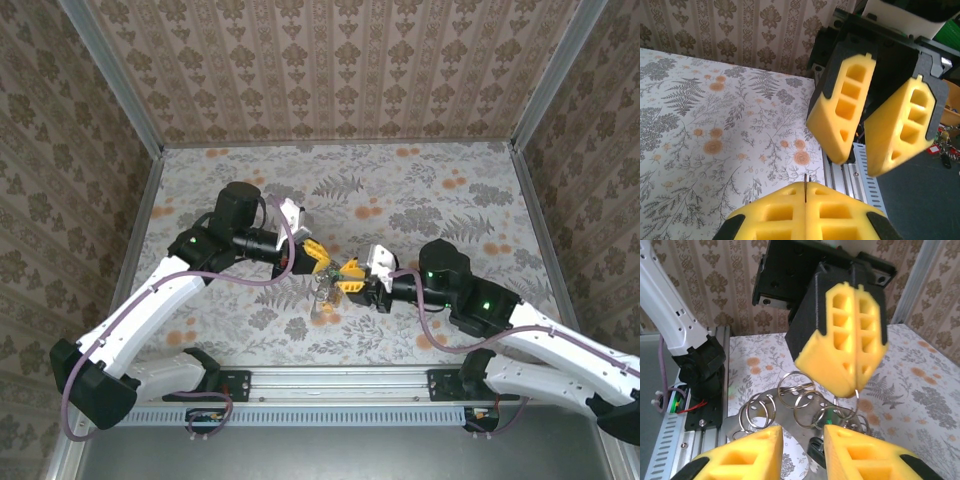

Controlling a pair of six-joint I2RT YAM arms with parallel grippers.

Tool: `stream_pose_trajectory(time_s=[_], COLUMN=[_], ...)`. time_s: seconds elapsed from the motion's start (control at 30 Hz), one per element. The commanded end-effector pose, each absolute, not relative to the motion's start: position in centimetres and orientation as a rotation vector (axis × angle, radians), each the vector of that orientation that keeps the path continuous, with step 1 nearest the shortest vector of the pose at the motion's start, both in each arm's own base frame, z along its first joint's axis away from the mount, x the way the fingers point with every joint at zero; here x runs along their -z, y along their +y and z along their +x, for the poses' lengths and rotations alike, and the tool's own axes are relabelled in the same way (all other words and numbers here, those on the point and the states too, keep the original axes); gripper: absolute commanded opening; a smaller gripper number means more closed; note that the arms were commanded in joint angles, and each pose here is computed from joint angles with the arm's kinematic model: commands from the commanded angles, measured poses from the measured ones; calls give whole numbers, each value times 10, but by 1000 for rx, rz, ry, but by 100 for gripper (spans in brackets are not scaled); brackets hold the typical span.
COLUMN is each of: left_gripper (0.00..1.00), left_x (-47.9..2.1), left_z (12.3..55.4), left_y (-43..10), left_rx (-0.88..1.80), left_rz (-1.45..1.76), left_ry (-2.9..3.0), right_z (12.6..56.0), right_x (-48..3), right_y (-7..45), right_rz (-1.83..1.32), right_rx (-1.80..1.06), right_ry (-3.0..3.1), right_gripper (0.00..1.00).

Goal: Put the keys on the keyring

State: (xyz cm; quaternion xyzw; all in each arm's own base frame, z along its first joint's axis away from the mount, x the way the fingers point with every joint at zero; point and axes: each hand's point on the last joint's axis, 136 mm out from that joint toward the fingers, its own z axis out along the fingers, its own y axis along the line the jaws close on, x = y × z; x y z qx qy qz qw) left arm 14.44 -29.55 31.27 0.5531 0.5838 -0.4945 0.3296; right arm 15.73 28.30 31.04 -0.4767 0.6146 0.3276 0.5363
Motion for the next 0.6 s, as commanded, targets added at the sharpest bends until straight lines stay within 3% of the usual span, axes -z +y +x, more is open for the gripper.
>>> stream_pose_trajectory(time_s=[0.0,0.57], left_gripper=[0,0], left_x=[-325,-334], left_z=[135,113], left_y=[-292,-295], left_rx=[1278,1264], left_rz=[1472,1526], left_ry=[1439,1380], right_z=[165,155], right_x=[-320,-325], right_y=[272,292], right_rz=[-1039,-1102], right_rx=[-779,-940], right_ry=[1483,1439], right_gripper=[29,26])
